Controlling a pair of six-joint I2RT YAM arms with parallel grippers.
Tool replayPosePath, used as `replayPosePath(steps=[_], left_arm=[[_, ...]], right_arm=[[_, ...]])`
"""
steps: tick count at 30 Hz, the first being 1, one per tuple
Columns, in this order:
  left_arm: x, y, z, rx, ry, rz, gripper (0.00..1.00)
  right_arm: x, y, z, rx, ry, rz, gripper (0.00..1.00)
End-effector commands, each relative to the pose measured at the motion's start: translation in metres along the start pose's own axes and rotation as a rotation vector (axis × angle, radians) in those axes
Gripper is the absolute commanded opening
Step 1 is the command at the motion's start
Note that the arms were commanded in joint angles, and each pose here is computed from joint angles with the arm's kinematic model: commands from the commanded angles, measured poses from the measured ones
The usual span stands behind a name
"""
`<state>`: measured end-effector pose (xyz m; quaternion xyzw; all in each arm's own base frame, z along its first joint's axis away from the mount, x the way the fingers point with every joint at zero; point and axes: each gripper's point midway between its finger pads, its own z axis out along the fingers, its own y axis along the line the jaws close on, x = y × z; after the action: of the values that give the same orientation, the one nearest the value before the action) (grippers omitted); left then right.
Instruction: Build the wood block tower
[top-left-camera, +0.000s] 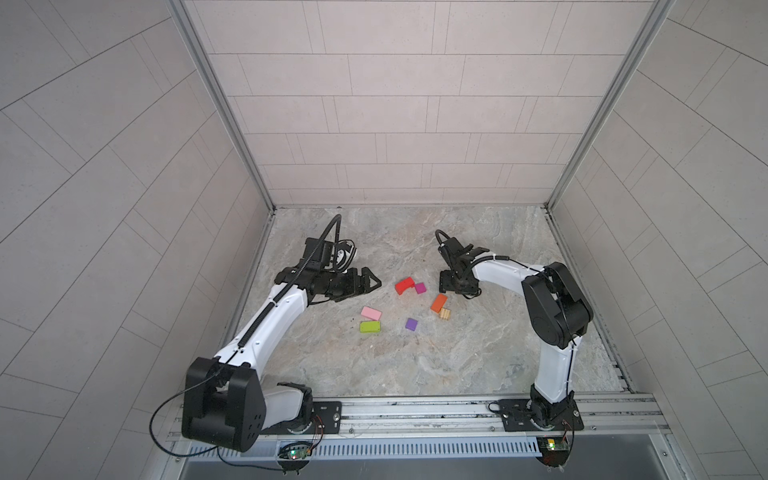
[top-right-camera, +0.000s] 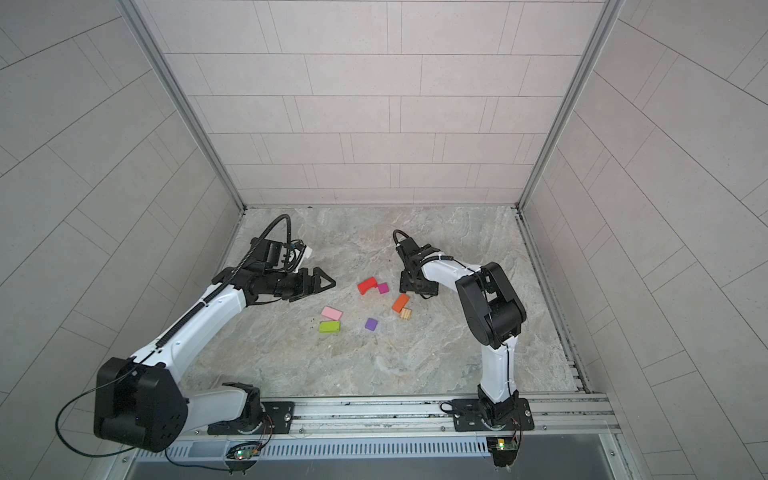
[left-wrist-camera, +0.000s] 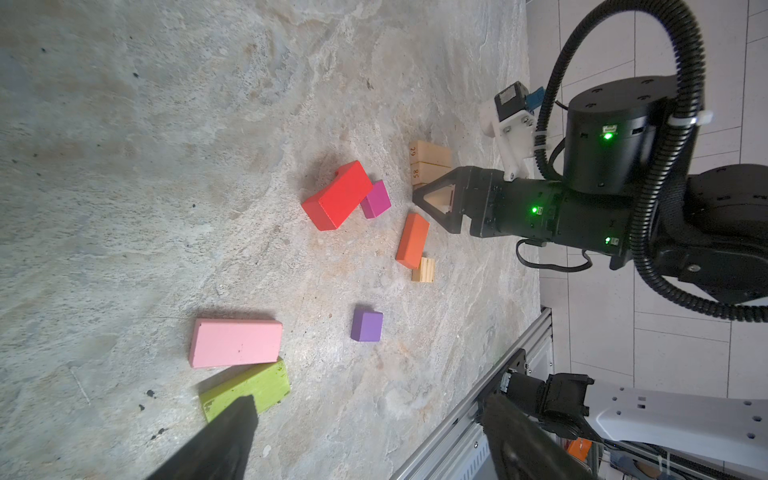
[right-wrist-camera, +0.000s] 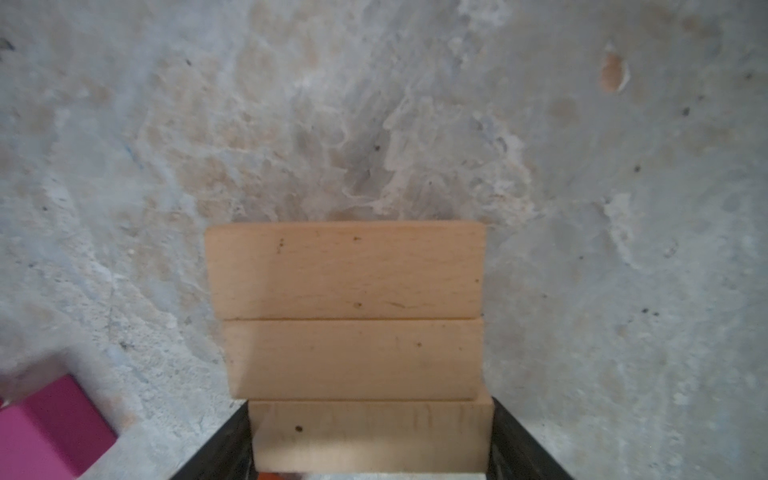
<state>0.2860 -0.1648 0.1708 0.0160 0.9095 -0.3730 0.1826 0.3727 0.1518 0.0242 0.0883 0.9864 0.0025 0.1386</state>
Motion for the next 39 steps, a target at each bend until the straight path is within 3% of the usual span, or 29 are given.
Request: replayPosePath(steps=[1, 39], left_arm=[[0.000, -0.004, -0.005, -0.001, -0.007, 0.024, 0.92], [0.000, -0.004, -0.004, 0.001, -0.006, 0.024, 0.92]], right_arm=[[0.017, -0.011, 0.011, 0.060, 0.058, -0.019, 0.76], [0.017, 0.005, 0.012, 0.019, 0.060, -0.038, 0.75]])
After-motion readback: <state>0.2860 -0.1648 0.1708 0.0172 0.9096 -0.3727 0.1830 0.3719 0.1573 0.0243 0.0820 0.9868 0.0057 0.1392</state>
